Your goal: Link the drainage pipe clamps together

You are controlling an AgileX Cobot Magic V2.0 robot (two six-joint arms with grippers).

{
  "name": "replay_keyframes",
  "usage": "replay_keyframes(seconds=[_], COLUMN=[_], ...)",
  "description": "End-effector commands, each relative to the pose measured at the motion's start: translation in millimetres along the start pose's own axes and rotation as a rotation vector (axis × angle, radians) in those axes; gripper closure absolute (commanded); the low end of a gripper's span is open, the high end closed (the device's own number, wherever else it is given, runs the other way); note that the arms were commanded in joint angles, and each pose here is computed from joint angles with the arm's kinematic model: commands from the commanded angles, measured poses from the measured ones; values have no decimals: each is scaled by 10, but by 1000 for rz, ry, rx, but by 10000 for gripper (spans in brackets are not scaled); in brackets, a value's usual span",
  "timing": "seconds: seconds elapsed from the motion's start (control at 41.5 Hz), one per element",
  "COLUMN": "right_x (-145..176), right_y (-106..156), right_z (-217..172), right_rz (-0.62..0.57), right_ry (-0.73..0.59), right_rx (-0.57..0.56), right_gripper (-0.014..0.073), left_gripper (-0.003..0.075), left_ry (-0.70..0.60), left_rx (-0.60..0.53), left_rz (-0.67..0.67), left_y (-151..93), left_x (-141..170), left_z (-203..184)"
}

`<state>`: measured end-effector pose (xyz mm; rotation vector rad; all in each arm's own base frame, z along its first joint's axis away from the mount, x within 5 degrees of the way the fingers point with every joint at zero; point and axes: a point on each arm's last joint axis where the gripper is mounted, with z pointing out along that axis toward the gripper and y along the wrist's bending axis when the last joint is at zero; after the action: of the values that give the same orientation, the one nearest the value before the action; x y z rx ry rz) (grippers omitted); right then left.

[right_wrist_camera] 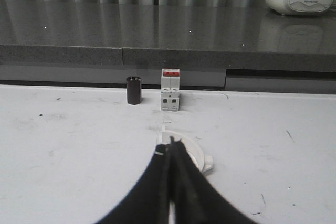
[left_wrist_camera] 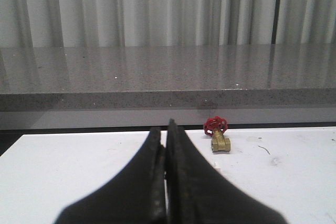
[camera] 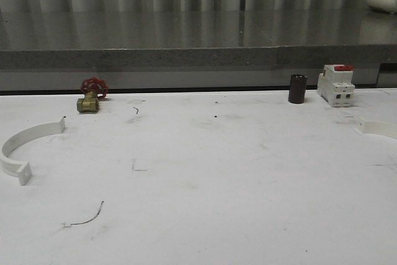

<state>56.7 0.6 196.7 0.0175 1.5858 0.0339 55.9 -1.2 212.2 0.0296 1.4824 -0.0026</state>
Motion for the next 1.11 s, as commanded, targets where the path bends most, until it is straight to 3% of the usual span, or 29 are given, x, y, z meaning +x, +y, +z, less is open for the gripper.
replay_keyframes(seconds=[0.0, 0.361, 0.674, 0.843, 0.987, 1.083], right_x=[-101, -228, -1029, -1522, -1877, -1973], right_y=[0, 5, 44, 64, 81, 86], right_z=[-18, -42, -308, -394, -274, -93], right_rz=[-19, 23, 43, 38, 36, 36], right_ry=[-105, -143, -174, -165, -43, 83], right_rx=[3, -1, -17, -21, -20, -17], right_gripper=[712, 712, 712, 712, 712, 712], left_gripper=[741, 741, 741, 741, 741, 741], left_ry=[-64, -119, -224, -138, -29, 66], left_rx=[-7, -10, -1, 9, 19, 24], left_rz=[-12, -12, -8, -2, 0, 0], left_y=[5, 8, 15, 15, 15, 14], left_x=[0, -82, -934, -1405, -1815, -1881], left_z=[-5, -12, -165, -176, -76, 102])
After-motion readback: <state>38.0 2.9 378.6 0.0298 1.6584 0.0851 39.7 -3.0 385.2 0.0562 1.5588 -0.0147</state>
